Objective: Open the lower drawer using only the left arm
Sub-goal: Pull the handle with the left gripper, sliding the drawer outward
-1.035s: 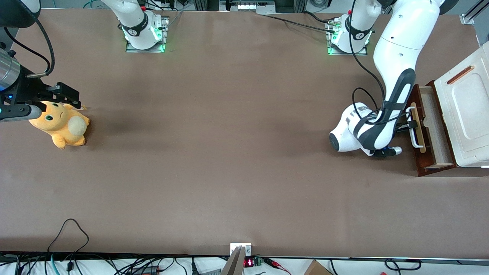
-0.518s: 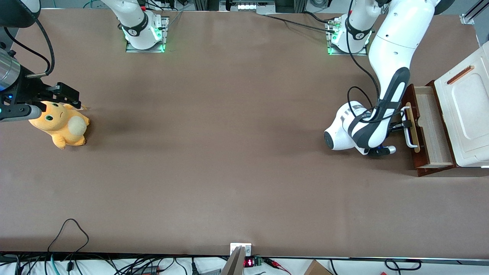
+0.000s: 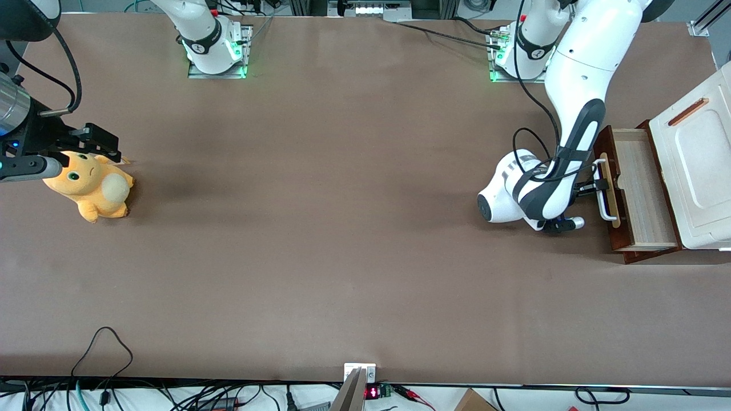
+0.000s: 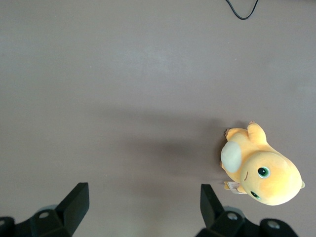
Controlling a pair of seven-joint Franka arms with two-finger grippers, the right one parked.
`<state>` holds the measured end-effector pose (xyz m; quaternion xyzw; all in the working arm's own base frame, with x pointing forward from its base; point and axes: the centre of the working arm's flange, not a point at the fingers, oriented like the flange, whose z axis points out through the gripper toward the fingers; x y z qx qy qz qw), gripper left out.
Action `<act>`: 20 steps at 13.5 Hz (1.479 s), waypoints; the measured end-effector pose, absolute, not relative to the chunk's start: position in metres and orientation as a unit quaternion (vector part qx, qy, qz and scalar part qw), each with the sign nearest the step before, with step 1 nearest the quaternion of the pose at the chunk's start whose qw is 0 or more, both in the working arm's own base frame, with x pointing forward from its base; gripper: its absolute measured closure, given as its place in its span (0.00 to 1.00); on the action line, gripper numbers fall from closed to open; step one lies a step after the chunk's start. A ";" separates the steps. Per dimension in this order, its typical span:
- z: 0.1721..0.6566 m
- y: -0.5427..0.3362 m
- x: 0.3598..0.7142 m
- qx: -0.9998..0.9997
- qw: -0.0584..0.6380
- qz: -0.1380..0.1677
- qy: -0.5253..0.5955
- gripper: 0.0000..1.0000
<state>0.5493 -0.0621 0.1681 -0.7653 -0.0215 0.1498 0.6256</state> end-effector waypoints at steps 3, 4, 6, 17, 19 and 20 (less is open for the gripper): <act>0.169 -0.065 0.550 -0.767 0.623 0.149 -0.025 0.83; 0.170 -0.068 0.550 -0.768 0.622 0.149 -0.027 0.83; 0.172 -0.074 0.550 -0.770 0.620 0.148 -0.031 0.83; 0.172 -0.089 0.546 -0.768 0.623 0.147 -0.031 0.83; 0.172 -0.094 0.544 -0.767 0.624 0.146 -0.030 0.83; 0.172 -0.095 0.543 -0.767 0.625 0.145 -0.030 0.83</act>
